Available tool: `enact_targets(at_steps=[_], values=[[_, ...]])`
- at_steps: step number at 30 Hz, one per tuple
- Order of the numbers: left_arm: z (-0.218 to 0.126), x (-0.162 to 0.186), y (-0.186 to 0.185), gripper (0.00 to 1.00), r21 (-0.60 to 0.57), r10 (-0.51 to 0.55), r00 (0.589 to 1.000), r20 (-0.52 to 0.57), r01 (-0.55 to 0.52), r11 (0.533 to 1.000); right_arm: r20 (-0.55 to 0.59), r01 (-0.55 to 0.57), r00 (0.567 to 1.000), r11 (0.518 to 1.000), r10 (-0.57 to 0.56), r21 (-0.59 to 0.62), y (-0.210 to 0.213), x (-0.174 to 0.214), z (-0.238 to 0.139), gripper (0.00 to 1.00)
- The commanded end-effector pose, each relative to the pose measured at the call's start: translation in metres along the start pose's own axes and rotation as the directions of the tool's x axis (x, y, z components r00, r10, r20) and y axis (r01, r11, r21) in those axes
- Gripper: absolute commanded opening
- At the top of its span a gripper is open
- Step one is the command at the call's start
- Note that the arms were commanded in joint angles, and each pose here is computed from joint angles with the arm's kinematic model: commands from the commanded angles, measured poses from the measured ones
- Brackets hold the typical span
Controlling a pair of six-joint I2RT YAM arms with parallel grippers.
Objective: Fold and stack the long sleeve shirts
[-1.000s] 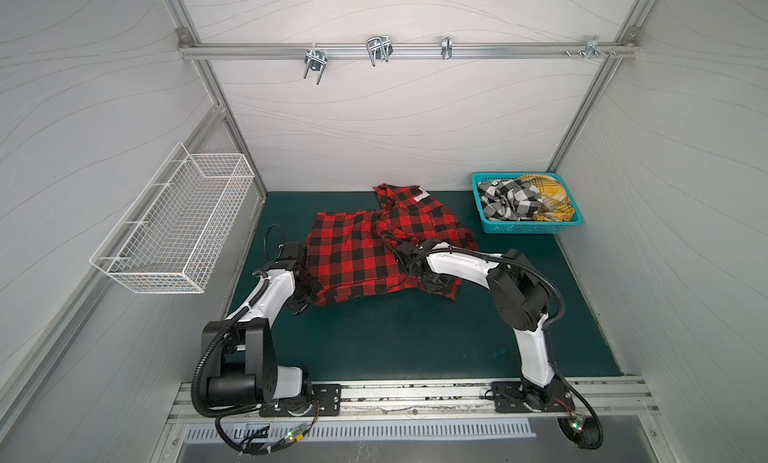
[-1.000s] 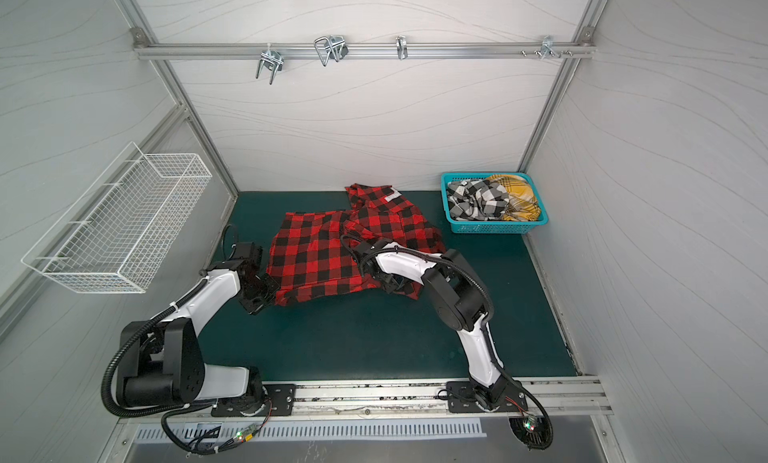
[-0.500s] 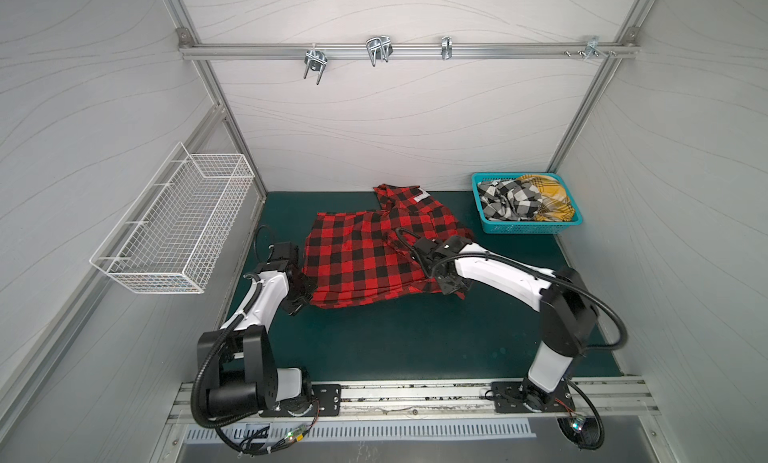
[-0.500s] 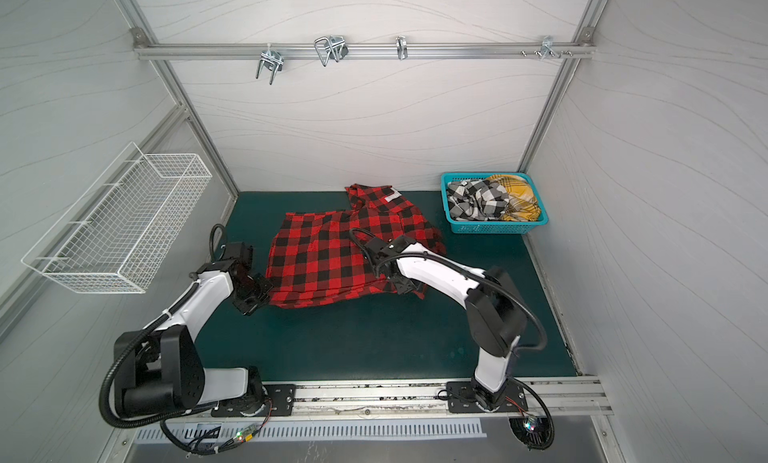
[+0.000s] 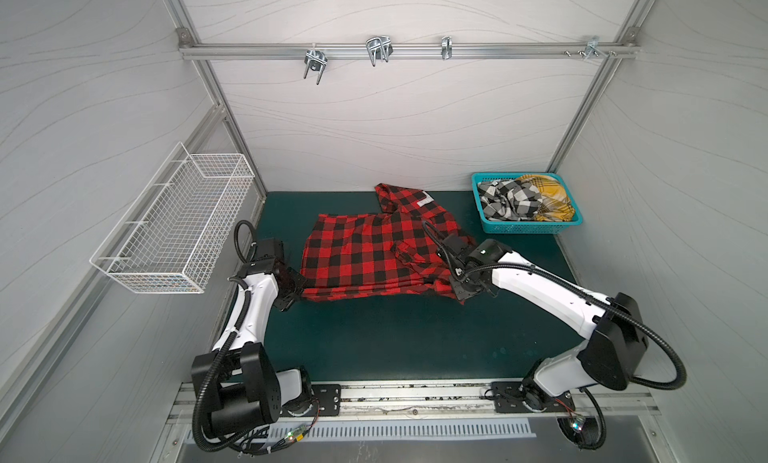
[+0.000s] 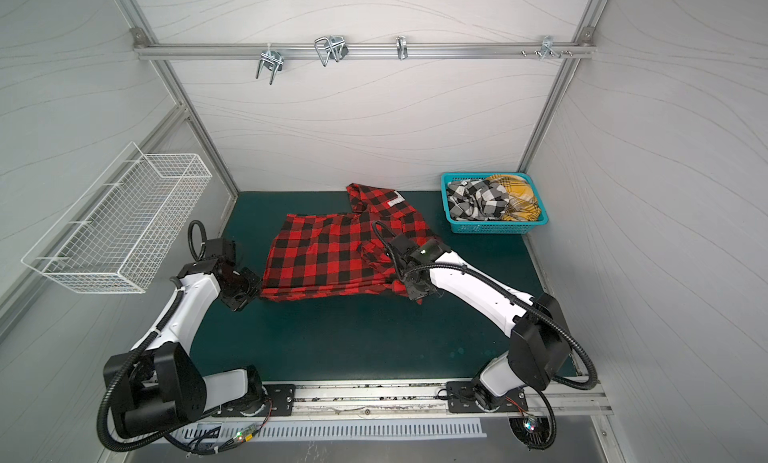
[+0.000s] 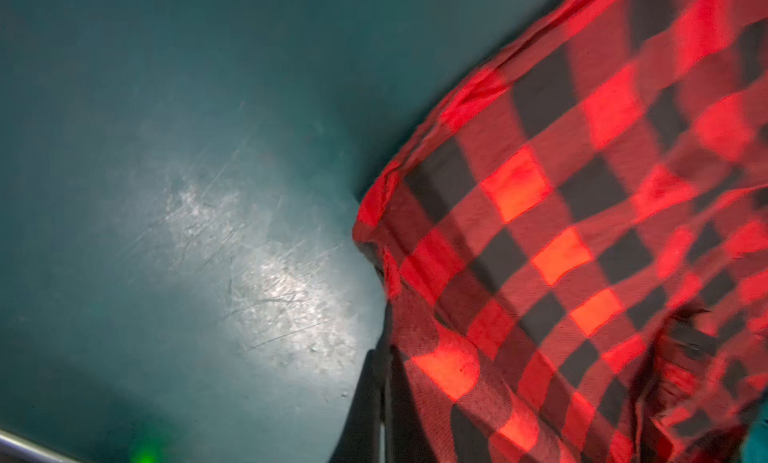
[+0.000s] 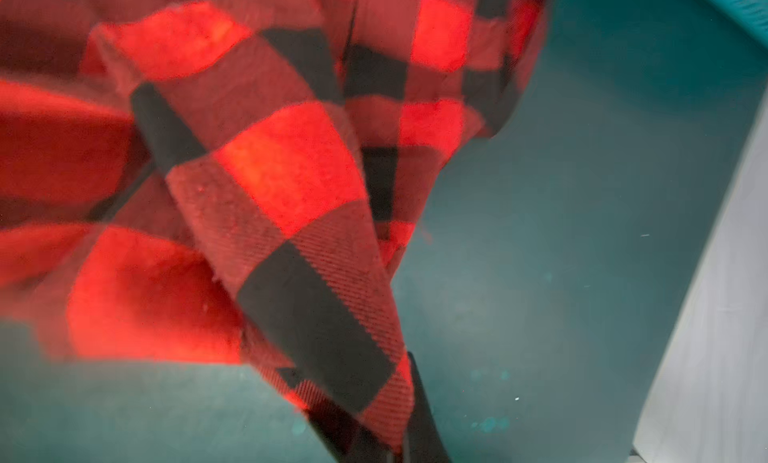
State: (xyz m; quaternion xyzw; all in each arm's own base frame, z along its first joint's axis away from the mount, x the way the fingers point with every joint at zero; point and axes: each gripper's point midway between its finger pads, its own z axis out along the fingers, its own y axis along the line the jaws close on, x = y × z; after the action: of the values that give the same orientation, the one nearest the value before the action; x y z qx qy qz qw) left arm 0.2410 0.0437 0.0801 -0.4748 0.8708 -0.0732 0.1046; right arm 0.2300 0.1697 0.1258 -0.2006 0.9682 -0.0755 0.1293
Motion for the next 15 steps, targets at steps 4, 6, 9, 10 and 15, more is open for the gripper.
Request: enact_targets(at_steps=[4, 6, 9, 10, 15], values=[[0.012, 0.033, 0.026, 0.00, -0.069, 0.057, 0.998, -0.034, -0.059, 0.996, -0.004, 0.020, 1.000, 0.990, -0.021, -0.141, 0.027, 0.024, -0.007, 0.00], [0.003, 0.037, 0.021, 0.00, -0.059, 0.087, 0.996, 0.003, -0.087, 0.994, 0.017, 0.018, 1.000, 0.986, -0.015, -0.166, 0.031, 0.027, -0.014, 0.00], [-0.005, 0.038, 0.013, 0.00, -0.030, 0.057, 0.998, 0.004, -0.057, 0.998, 0.041, -0.003, 0.999, 0.987, 0.009, -0.161, 0.026, 0.023, -0.021, 0.00], [-0.007, 0.035, 0.011, 0.00, -0.036, 0.054, 0.998, 0.009, -0.054, 0.998, 0.048, -0.005, 0.999, 0.987, 0.013, -0.158, 0.025, 0.020, -0.023, 0.00], [-0.015, 0.003, -0.014, 0.00, -0.031, 0.040, 0.997, 0.065, -0.038, 0.999, 0.028, -0.095, 0.995, 0.989, 0.098, -0.117, 0.000, -0.015, -0.010, 0.00]])
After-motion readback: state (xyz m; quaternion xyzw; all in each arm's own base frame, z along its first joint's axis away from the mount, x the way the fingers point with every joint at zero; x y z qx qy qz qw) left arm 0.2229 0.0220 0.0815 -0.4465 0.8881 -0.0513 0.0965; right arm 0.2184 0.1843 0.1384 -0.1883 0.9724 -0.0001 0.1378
